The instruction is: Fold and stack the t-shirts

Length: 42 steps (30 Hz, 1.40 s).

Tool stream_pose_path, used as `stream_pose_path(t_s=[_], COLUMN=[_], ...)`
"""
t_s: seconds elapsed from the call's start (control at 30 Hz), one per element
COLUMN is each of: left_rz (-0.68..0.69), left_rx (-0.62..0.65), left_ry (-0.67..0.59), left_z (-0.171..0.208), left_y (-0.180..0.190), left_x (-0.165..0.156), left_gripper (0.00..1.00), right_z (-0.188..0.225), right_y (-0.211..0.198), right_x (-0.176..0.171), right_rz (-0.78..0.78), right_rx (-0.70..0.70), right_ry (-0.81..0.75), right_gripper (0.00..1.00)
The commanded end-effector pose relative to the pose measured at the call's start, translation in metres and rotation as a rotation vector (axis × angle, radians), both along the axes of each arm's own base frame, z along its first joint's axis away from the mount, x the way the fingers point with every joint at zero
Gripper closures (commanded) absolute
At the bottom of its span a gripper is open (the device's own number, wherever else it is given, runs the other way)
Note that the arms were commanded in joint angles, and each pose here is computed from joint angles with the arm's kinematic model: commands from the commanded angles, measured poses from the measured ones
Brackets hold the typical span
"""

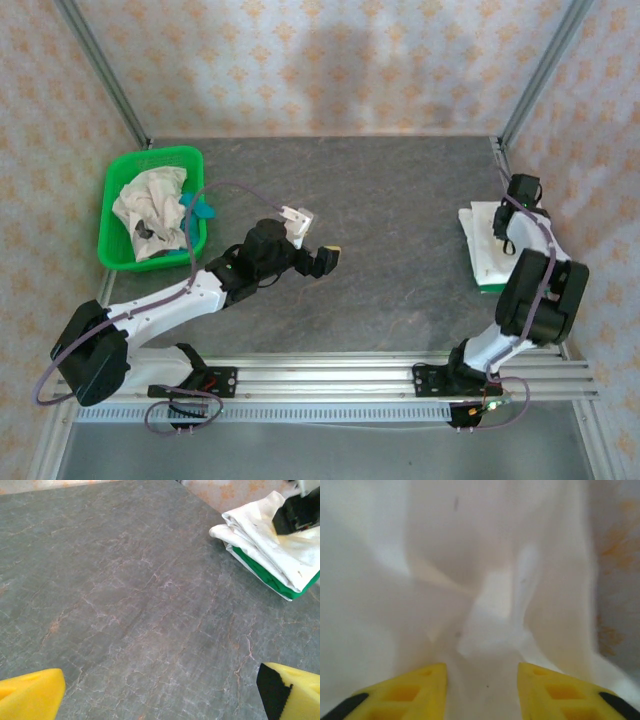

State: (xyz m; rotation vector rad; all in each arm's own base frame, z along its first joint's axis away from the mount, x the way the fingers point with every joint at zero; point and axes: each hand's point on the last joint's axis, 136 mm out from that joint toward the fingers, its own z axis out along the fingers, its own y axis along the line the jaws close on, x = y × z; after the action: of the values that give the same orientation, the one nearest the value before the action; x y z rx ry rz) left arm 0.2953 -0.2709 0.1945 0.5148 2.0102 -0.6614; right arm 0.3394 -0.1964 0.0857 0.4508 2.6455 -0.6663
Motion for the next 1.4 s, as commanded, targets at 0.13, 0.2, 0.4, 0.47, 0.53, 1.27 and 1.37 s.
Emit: stream_pose_path(t_s=[0.13, 0.2, 0.4, 0.47, 0.53, 1.27, 1.37], left_rz=[0.011, 0.010, 0.012, 0.013, 0.020, 0.786, 0.847], left_rx=[-0.016, -0.012, -0.006, -0.004, 0.001, 0.382, 0.403], left_ry=[-0.037, -0.035, -0.035, -0.034, -0.042, -0.199, -0.248], left_z=[0.020, 0.020, 0.020, 0.019, 0.020, -0.005, -0.014], left_y=[-0.001, -0.001, 0.001, 0.001, 0.002, 0.226, 0.249], left_x=[0.003, 0.003, 0.002, 0.002, 0.003, 0.010, 0.000], left_gripper=[0.00, 0.00, 0.00, 0.00, 0.00, 0.00, 0.00], right_z=[-0.028, -0.026, 0.004, 0.017, 0.030, 0.084, 0.067], right_y=[-0.030, -0.029, -0.019, -0.006, 0.010, 0.237, 0.222], right_x=[-0.027, -0.028, -0.021, -0.015, -0.008, 0.025, 0.024], right_rz=[-0.159, -0.162, -0.134, -0.110, -0.075, 0.556, 0.500], right_rx=[-0.079, -0.076, -0.038, 0.027, 0.096, 0.379, 0.308], right_ry=[0.174, 0.178, 0.057, -0.029, -0.122, -0.806, -0.804], right_gripper=[0.52, 0.40, 0.00, 0.00, 0.01, 0.01, 0.01])
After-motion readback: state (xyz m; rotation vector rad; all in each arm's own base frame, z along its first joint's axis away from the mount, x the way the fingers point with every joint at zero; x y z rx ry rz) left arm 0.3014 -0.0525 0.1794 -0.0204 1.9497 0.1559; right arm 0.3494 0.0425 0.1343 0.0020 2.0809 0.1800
